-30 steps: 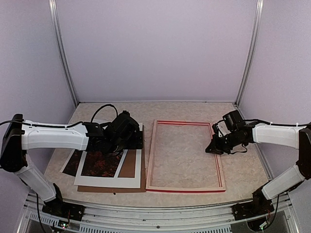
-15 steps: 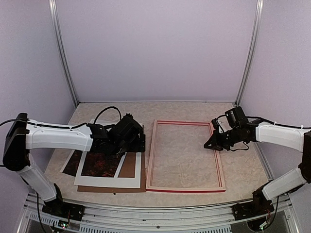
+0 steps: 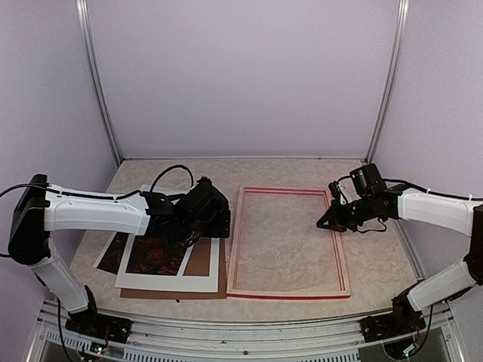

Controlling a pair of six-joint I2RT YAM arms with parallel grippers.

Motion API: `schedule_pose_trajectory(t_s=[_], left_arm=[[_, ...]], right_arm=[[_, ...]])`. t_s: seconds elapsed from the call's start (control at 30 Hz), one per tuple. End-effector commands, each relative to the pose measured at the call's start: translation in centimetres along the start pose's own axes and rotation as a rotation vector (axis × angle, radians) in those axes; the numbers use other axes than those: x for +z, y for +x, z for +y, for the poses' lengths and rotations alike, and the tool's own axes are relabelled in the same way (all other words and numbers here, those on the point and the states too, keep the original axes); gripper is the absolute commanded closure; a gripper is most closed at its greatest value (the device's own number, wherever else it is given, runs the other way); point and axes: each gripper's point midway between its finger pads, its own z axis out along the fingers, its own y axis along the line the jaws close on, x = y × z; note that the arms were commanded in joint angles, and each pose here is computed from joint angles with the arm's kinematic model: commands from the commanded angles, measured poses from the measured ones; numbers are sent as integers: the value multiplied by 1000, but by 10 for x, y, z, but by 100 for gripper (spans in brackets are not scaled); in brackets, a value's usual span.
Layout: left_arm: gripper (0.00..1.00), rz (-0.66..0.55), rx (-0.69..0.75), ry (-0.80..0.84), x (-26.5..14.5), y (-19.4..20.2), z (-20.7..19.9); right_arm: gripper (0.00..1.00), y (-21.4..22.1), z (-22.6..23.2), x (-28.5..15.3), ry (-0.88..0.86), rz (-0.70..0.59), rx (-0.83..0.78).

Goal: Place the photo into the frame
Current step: Place the glass panel at the frame body.

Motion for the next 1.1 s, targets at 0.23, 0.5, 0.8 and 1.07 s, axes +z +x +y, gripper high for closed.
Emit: schedule_pose_trajectory(t_s=[0.23, 0.5, 0.8, 1.07], left_arm=[[1, -18, 11, -21, -2, -7, -1], [1, -17, 12, -28, -2, -6, 1], [1, -18, 14, -29, -1, -6, 1], [1, -15, 15, -30, -1, -5, 1]], right_arm=[[100, -9, -8, -2, 59, -29, 36], [100, -5, -9, 2, 50, -10, 42], [100, -2, -10, -1, 55, -8, 47], [100, -2, -12, 1, 63, -3, 41]])
